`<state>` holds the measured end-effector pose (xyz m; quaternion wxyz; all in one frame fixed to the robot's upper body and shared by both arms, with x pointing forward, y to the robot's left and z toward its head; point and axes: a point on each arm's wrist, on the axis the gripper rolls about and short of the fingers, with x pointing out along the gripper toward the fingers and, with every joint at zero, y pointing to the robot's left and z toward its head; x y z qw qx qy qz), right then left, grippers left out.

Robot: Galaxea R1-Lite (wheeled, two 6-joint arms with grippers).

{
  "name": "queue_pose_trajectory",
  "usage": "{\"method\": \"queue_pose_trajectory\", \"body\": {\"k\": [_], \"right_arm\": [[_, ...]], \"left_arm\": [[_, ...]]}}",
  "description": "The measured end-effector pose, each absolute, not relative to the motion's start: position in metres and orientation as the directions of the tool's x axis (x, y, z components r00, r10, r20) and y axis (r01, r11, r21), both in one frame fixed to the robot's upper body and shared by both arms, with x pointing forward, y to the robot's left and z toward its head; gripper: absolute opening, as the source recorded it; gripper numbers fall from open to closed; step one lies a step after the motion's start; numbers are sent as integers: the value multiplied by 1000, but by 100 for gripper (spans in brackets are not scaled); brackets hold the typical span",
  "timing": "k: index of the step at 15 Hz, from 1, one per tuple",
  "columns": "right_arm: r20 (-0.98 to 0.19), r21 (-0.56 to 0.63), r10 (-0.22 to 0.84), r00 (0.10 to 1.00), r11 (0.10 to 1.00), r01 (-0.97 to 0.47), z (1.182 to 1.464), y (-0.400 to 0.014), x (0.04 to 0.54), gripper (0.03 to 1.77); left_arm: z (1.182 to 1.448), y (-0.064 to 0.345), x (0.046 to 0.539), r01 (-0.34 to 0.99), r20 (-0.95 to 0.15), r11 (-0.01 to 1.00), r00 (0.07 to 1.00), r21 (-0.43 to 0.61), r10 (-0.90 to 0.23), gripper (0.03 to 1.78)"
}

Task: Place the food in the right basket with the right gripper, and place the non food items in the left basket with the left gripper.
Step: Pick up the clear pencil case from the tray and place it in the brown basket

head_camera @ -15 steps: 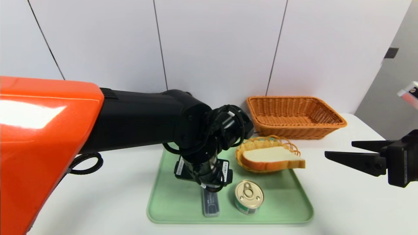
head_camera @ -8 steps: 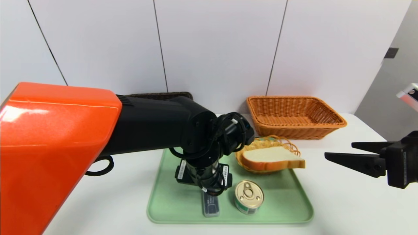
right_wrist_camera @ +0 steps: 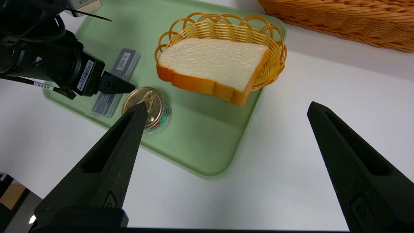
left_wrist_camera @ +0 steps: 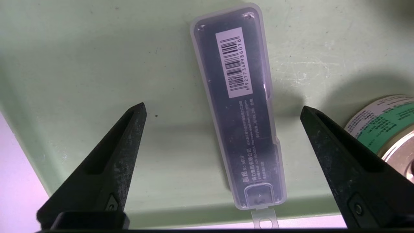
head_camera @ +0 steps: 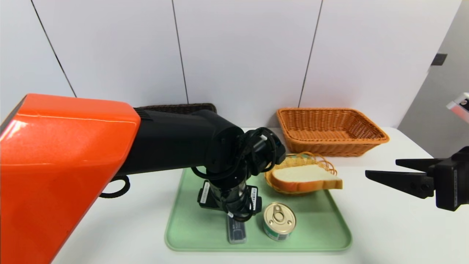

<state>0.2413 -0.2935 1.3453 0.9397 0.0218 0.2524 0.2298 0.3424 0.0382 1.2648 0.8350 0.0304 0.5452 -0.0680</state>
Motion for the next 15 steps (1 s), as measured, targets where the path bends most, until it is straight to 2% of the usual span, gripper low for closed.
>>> {"method": "queue_pose_trajectory", "body": {"k": [5, 9, 13, 15], "right_arm": [[-463, 156, 441, 769, 895, -419, 1345, -294, 241, 171], [-461, 156, 441, 770, 895, -419, 1346, -294, 241, 171], [-461, 156, 441, 770, 895, -419, 1346, -294, 241, 171], [-461, 155, 440, 771, 895, -418, 1346, -294, 241, 171]], "left_arm": [[1260, 37, 343, 147, -918, 989, 389, -15, -72, 99], [1256, 37, 343, 146, -922, 989, 382, -6, -62, 57], [1260, 39, 342, 147, -919, 989, 388, -9, -65, 57], [1273, 44, 341, 149, -905, 989, 417, -19, -80, 57]]}}
